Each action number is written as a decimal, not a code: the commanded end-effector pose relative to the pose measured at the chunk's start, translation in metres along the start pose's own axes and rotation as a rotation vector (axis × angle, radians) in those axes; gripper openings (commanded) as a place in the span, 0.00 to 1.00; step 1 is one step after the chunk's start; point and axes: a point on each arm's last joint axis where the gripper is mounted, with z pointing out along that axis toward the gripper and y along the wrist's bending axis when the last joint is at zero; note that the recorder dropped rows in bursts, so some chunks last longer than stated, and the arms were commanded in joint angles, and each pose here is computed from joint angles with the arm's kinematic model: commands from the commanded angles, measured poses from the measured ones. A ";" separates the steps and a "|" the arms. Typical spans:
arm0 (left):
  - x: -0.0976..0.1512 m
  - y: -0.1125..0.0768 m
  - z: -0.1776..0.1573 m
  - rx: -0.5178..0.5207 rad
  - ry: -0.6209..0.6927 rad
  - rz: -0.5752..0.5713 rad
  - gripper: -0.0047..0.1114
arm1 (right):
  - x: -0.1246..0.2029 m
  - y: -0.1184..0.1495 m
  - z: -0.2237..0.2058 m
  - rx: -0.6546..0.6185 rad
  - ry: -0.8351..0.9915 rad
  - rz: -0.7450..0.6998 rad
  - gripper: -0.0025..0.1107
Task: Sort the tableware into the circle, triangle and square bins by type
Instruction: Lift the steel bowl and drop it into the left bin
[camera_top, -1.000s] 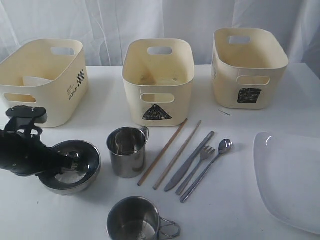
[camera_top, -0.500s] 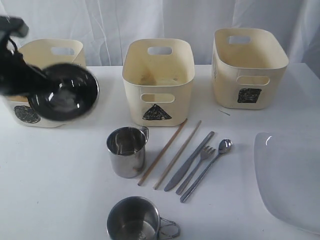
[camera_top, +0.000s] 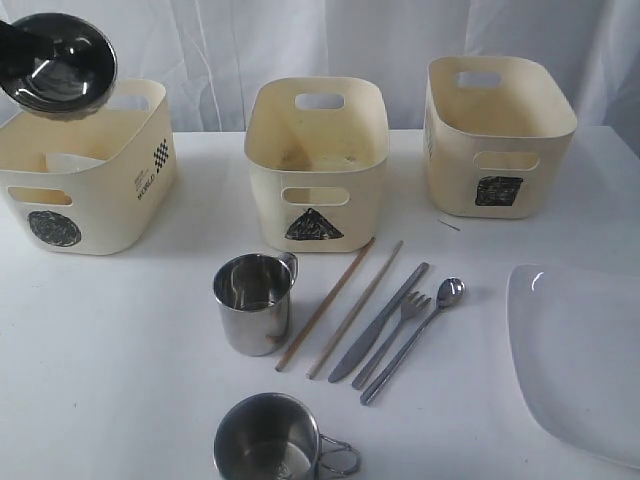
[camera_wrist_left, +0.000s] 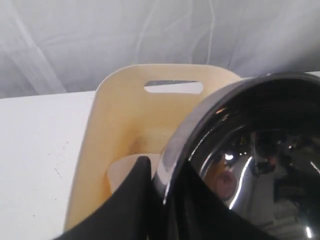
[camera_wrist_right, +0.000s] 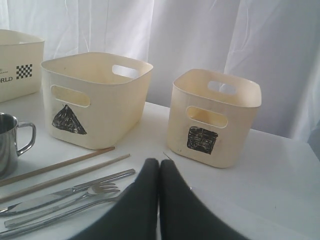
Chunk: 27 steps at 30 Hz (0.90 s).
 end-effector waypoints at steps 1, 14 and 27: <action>0.007 0.014 0.054 0.009 0.058 -0.060 0.04 | 0.001 0.000 0.000 0.000 -0.004 0.004 0.02; 0.041 0.026 0.129 0.027 0.170 -0.063 0.21 | 0.001 0.000 0.000 -0.001 -0.004 0.011 0.02; 0.006 0.001 0.055 0.177 0.247 -0.040 0.41 | 0.001 0.000 0.000 -0.001 -0.004 0.011 0.02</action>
